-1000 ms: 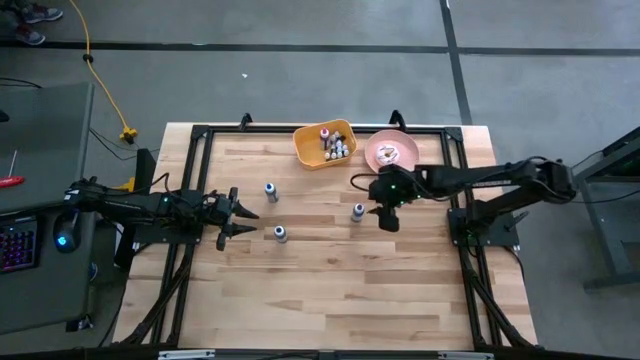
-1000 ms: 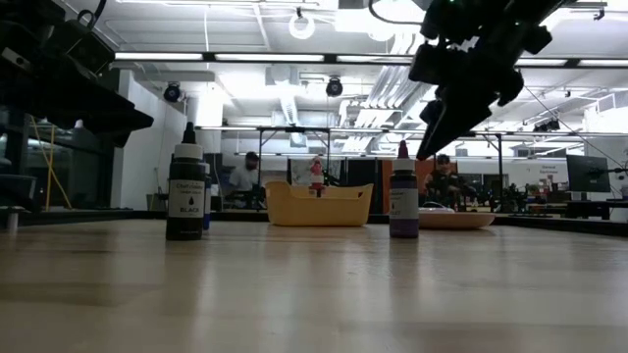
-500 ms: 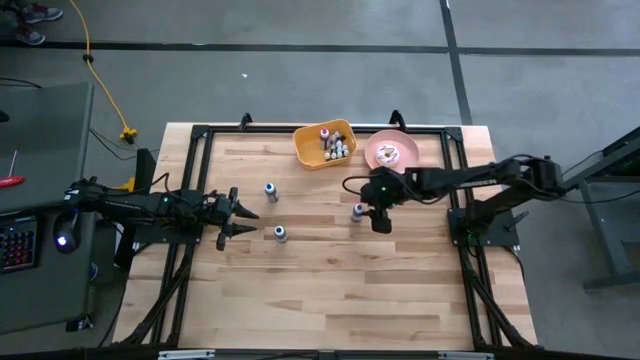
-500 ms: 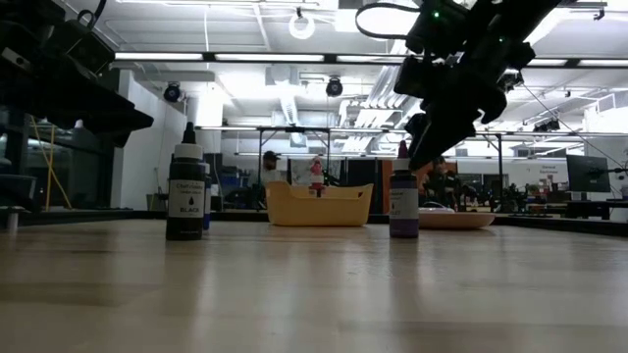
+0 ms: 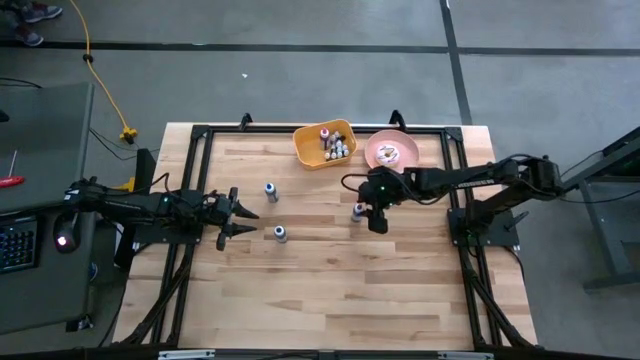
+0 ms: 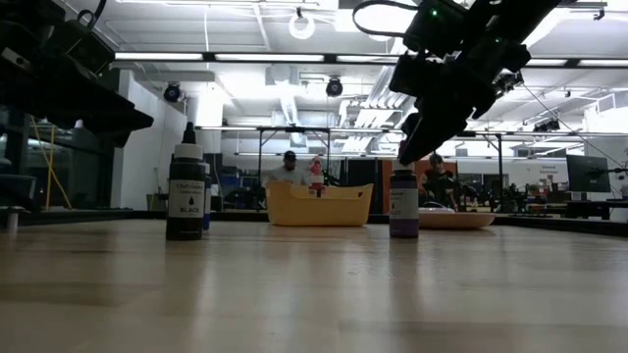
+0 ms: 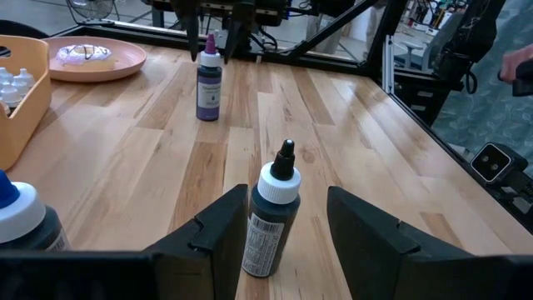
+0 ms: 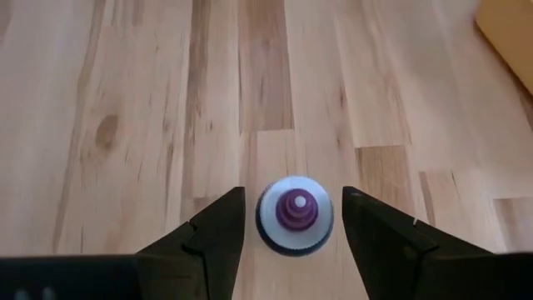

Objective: Pick & Place food coloring
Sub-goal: Put the big violet food coloring bottle into the yellow bin

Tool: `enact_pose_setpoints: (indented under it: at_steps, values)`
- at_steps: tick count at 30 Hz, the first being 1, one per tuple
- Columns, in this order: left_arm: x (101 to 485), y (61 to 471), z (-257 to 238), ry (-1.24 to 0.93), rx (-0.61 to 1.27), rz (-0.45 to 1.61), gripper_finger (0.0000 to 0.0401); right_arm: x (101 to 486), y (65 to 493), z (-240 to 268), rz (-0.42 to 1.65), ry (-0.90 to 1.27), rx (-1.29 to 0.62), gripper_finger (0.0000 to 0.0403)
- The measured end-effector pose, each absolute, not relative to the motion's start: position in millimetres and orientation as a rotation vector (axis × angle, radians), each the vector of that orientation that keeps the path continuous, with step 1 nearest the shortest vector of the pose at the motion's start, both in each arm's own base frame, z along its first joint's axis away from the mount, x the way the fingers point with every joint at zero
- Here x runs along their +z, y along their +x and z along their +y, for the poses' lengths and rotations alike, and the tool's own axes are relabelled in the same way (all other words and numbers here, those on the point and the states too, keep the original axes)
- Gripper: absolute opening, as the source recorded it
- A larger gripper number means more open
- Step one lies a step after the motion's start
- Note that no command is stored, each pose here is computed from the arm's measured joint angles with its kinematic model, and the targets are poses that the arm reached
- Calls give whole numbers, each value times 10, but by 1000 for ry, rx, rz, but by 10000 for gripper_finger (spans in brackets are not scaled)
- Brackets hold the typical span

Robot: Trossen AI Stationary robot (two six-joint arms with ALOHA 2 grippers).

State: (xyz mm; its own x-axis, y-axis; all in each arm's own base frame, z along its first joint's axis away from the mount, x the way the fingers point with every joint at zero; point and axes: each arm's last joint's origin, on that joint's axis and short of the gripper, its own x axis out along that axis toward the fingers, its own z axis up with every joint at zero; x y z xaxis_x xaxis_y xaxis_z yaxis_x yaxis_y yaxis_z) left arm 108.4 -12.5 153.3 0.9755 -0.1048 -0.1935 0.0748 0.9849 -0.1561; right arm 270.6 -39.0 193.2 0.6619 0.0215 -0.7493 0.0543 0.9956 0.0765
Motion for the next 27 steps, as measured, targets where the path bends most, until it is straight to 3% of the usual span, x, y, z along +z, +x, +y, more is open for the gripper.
enact_pose_setpoints:
  at_steps: [11, 27]
  values:
    - [1533, 1084, -126, -149, -91, 203, 163, 1931, 2704, -379, 849, 135, 2, 185]
    - [1533, 1084, -125, -149, -91, 202, 163, 1932, 2703, -379, 848, 136, 4, 114]
